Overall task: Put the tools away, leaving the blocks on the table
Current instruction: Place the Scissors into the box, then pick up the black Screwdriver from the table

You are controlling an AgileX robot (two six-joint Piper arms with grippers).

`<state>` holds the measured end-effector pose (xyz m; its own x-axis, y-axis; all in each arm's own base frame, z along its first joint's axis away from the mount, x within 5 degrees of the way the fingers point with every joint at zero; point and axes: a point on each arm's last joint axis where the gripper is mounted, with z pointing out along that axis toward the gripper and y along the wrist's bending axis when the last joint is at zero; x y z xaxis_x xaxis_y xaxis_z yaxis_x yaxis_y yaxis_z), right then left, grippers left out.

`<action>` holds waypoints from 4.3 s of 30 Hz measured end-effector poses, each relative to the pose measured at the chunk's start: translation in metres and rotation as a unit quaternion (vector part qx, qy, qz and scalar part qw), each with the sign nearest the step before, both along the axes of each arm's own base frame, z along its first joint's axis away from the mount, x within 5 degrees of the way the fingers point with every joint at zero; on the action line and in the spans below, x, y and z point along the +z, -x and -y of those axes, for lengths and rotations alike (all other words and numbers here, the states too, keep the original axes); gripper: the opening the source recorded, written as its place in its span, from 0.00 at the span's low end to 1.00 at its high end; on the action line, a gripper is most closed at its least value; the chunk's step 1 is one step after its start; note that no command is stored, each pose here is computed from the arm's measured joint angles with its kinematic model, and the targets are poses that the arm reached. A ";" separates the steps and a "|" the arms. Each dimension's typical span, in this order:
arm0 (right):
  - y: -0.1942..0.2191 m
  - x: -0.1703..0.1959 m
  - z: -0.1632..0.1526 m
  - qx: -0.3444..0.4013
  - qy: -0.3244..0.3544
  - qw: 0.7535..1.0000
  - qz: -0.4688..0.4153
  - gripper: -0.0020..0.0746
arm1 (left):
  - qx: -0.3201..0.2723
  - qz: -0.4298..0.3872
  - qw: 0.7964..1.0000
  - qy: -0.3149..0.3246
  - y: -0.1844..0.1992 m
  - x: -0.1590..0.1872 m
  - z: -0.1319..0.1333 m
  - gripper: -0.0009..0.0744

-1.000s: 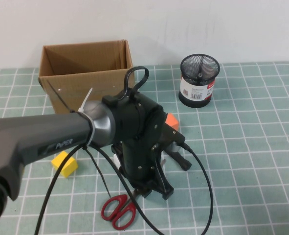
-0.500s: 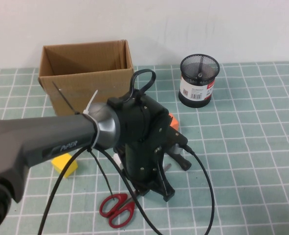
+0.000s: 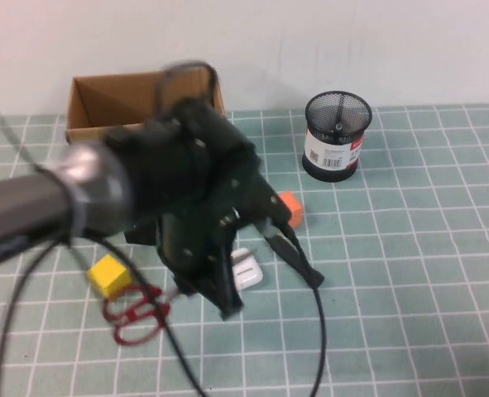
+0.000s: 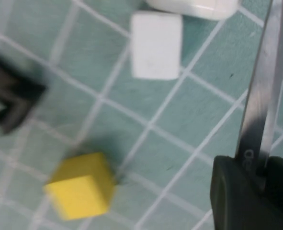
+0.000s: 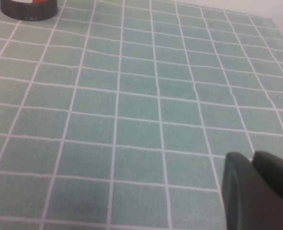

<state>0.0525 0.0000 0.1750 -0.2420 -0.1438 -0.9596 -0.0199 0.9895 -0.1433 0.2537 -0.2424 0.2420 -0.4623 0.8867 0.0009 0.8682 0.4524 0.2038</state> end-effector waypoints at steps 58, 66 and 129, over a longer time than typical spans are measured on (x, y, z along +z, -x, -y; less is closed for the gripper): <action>0.000 0.000 0.000 0.000 -0.001 1.000 0.000 0.02 | -0.178 0.281 0.943 -0.002 -0.188 0.035 -0.086 0.38; 0.000 0.000 0.000 0.000 0.000 1.000 0.000 0.02 | -0.151 0.313 0.937 0.025 -0.179 0.061 -0.085 0.52; 0.000 0.000 0.000 0.000 0.000 1.000 0.000 0.02 | 0.148 0.605 0.637 0.455 0.176 0.016 -0.225 0.01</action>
